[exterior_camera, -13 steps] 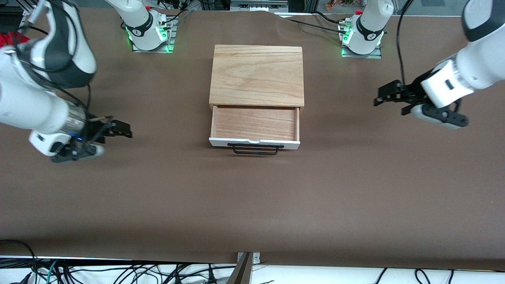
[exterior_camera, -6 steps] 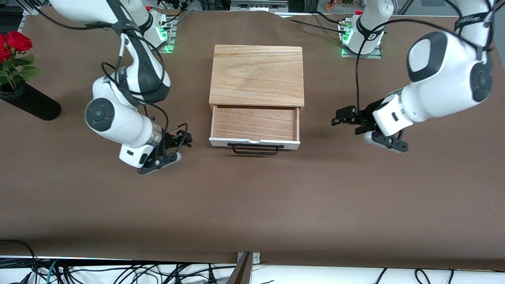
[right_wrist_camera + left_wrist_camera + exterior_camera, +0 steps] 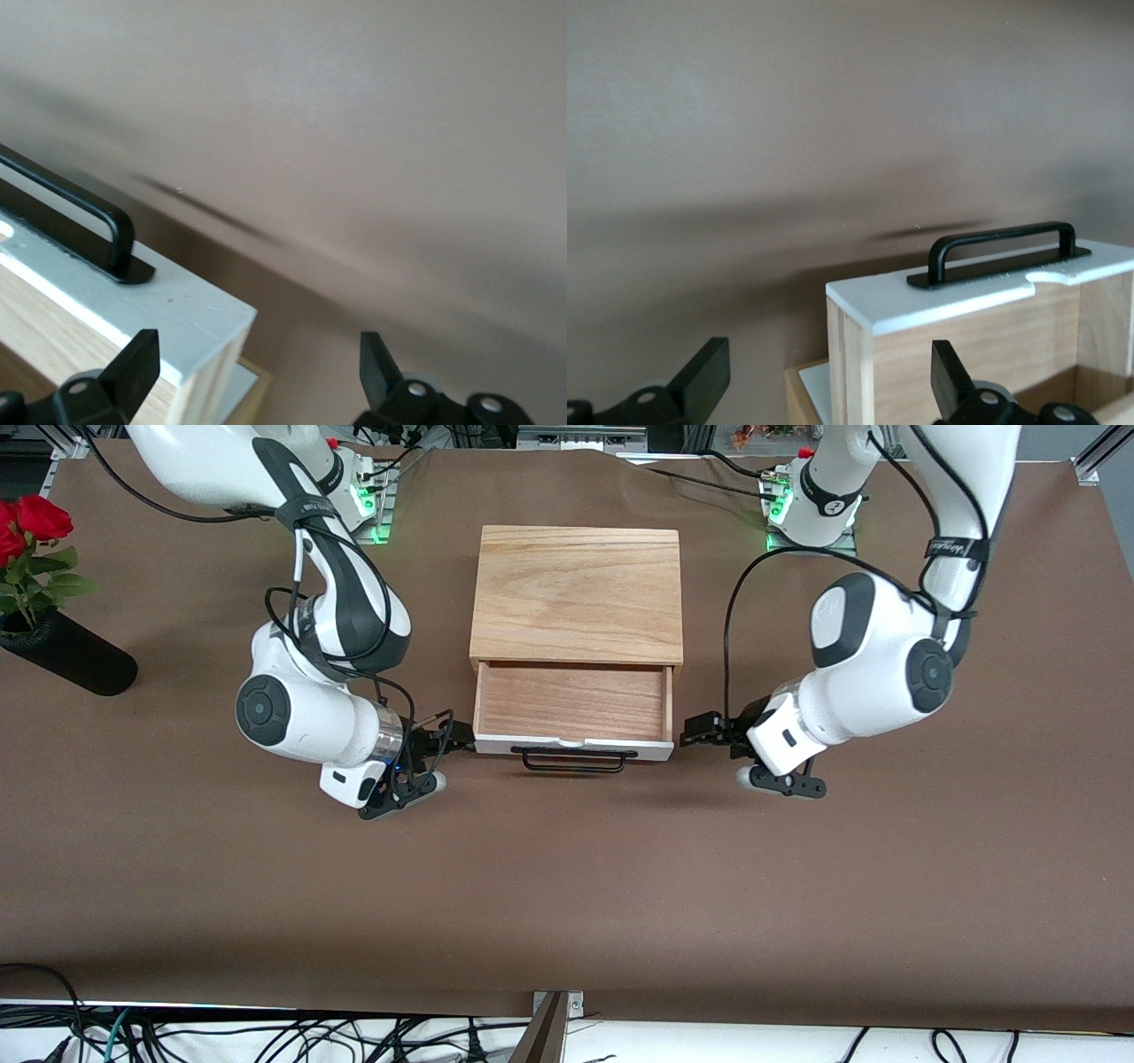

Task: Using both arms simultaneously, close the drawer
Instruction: 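Lower both grippers against the white drawer front beside the handle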

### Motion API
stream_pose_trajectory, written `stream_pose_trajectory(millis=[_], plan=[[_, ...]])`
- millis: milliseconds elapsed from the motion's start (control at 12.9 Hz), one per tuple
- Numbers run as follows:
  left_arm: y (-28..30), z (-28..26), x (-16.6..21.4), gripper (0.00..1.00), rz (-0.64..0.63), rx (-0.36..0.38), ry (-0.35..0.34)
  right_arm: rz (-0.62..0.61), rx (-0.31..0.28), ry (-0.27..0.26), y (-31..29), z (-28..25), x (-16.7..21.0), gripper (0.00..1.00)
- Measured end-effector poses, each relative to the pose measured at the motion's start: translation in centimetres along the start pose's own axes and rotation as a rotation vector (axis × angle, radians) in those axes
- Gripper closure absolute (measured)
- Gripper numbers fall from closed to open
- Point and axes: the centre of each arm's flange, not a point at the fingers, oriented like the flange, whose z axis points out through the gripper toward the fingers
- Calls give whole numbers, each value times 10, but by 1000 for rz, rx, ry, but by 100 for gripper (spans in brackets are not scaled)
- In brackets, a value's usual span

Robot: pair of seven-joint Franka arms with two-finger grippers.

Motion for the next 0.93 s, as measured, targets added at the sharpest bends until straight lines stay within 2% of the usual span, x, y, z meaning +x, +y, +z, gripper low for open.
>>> stream_pose_trajectory(millis=[387, 929], plan=[[19, 49, 3, 0, -81, -97, 24, -19, 10, 23, -18, 22, 5, 0], [36, 73, 1, 0, -126, -144, 32, -41, 10, 25, -33, 50, 9, 0]])
